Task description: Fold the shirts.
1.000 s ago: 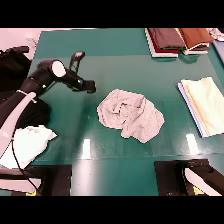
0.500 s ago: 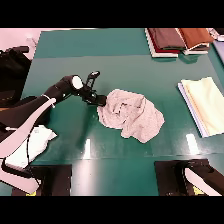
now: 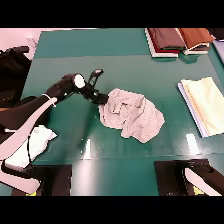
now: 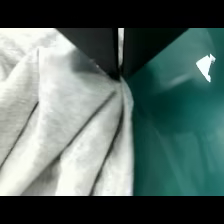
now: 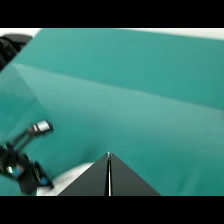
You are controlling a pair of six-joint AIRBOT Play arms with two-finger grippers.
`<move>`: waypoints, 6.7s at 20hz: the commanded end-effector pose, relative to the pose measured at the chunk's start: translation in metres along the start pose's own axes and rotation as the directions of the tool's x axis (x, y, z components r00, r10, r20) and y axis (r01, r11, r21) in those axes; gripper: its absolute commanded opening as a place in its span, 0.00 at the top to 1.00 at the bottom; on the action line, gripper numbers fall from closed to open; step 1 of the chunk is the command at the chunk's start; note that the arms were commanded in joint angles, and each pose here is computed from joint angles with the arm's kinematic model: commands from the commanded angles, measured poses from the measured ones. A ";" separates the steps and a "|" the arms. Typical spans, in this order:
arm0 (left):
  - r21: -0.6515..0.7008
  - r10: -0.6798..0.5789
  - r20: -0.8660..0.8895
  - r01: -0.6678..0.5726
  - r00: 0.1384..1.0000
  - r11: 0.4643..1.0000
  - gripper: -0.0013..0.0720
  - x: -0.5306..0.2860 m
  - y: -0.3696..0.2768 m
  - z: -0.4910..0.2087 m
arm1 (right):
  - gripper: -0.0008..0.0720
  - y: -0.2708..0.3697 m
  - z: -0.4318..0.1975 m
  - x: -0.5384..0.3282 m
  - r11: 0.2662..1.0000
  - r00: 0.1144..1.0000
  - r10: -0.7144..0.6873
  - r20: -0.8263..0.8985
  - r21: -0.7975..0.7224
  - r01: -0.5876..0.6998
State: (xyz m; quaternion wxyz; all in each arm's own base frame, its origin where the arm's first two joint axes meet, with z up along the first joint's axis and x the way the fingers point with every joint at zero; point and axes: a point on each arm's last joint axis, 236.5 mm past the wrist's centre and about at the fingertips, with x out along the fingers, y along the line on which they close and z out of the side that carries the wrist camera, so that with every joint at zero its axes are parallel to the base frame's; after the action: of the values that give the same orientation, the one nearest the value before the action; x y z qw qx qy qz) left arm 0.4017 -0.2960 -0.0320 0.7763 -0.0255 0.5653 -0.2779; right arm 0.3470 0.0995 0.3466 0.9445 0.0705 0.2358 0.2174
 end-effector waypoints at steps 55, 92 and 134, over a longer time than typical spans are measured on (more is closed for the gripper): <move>-0.067 0.280 0.392 -0.277 0.876 0.959 0.95 -0.211 0.108 0.066 | 0.97 -0.079 -0.117 0.147 0.975 0.857 0.089 -0.508 0.218 0.029; -0.443 0.024 -0.019 -0.030 1.000 0.896 0.53 -0.063 0.121 -0.146 | 0.37 -0.067 -0.195 0.117 0.966 0.812 0.108 -0.574 0.254 0.051; 0.050 0.008 0.983 -0.310 0.182 0.950 0.96 -0.643 -0.105 -0.031 | 0.97 -0.020 0.047 -0.133 0.949 0.913 -0.268 0.309 -0.078 0.305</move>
State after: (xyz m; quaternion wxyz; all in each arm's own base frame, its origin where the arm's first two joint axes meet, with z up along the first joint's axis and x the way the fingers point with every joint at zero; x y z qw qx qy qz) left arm 0.2634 -0.0879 0.4751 0.9818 -0.0552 0.0147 -0.1811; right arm 0.3090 0.0094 0.3624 0.9797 0.0486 0.1749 0.0850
